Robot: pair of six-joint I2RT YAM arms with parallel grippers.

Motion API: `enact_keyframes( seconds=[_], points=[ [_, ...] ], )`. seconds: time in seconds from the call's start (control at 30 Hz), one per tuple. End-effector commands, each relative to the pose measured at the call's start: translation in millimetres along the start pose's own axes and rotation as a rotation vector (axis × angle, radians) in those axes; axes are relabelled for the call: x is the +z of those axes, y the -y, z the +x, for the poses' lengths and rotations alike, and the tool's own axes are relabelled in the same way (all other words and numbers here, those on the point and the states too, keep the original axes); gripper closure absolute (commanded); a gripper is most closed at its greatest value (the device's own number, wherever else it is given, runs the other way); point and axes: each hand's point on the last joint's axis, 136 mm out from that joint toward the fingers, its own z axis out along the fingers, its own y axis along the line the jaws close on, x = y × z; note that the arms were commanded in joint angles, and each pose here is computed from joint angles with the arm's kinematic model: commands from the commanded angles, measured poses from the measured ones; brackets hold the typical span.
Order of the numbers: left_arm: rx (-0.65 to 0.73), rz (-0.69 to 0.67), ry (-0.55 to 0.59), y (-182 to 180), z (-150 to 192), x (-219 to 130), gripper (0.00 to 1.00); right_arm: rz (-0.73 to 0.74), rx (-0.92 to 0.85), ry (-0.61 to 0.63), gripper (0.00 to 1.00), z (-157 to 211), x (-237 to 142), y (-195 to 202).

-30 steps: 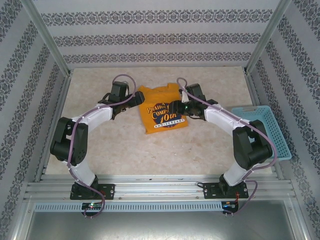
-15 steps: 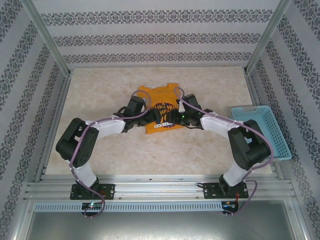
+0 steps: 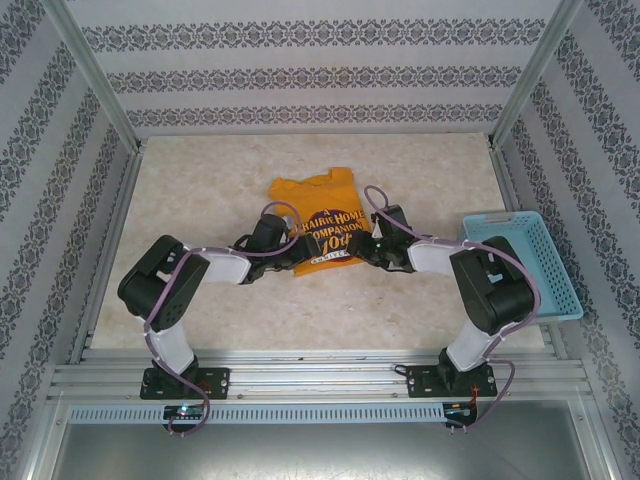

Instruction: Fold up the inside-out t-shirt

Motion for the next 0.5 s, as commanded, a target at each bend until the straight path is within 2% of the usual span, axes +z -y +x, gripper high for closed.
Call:
enact_keyframes(
  seconds=[0.0, 0.17, 0.3, 0.47],
  points=[
    [0.051, -0.122, -0.001, -12.5, -1.6, -16.8, 0.46, 0.084, -0.067, 0.065, 0.64, -12.8, -26.2, 1.7],
    [0.091, -0.054, 0.06, 28.5, -43.8, -15.2, 0.44, -0.044, -0.145, 0.094, 0.63, -40.5, -31.5, -55.9],
    [0.084, -0.015, 0.099, 44.8, -77.9, 6.4, 0.44, -0.12, -0.104, 0.058, 0.63, -60.0, 0.2, -76.9],
    [-0.01, -0.048, 0.104, 8.1, -96.4, 41.2, 0.47, -0.115, 0.009, -0.001, 0.64, -69.5, 49.5, -58.8]
  ],
)
